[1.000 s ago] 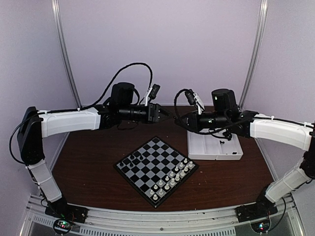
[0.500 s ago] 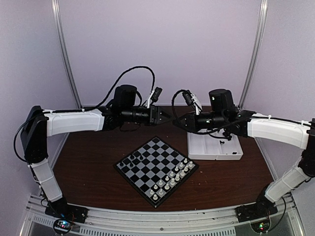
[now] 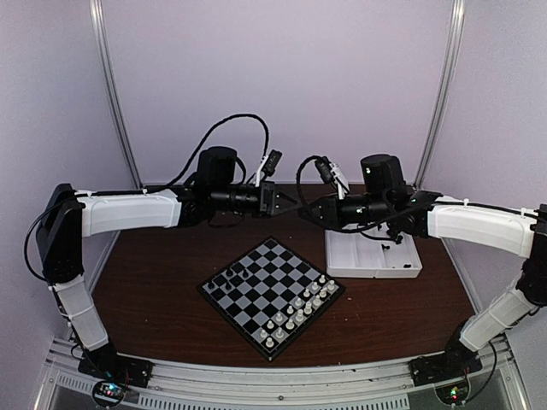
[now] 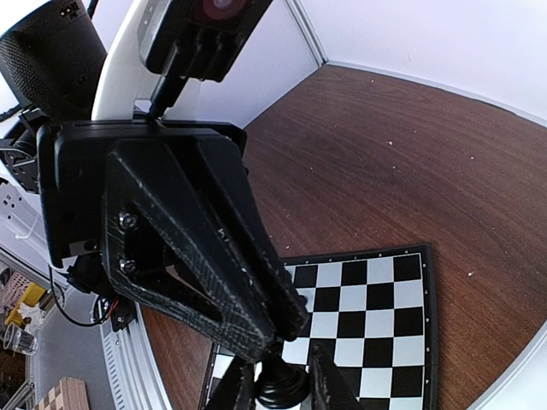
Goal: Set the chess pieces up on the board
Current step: Place the chess piece on the chessboard.
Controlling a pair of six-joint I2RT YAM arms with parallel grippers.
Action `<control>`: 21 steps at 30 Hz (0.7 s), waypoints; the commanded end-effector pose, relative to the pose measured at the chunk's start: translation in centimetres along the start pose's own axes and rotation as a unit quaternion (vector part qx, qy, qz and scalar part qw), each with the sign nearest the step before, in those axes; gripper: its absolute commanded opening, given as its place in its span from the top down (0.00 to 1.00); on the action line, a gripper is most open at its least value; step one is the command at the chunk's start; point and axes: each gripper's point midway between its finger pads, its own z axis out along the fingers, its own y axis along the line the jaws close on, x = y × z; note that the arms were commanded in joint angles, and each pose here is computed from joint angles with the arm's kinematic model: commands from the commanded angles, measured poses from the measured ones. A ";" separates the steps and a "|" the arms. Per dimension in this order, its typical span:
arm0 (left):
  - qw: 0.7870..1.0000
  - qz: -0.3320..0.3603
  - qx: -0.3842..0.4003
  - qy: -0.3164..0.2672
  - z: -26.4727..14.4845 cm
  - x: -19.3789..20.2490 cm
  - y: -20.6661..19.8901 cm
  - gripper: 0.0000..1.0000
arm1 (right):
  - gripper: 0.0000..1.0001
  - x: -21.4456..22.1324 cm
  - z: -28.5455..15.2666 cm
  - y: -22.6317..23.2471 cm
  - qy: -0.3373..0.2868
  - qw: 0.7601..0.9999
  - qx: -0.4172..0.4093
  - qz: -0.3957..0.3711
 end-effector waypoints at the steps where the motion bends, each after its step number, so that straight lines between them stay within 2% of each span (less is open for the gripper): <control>1: 1.000 0.018 0.011 -0.013 0.0 -0.7 -0.2 1.00 | 0.67 -1.2 0.3 0.8 -0.015 1.000 -0.010 -0.011; 3: 1.000 0.023 0.002 -0.012 -0.1 -0.6 0.0 1.00 | 0.50 -1.1 0.2 0.8 -0.016 1.000 -0.008 -0.012; 8: 0.997 0.057 -0.058 0.001 -0.9 -0.3 1.4 1.00 | 0.27 -1.0 -1.1 0.5 -0.027 0.999 0.013 -0.034; 16: 0.969 0.116 -0.215 0.041 -4.5 1.2 5.3 1.00 | 0.21 0.1 -4.6 -3.4 -0.035 0.989 0.134 -0.044; 21: 0.942 0.142 -0.299 0.057 -7.1 2.6 8.1 1.00 | 0.10 0.2 -7.7 -6.3 -0.069 0.971 0.225 -0.041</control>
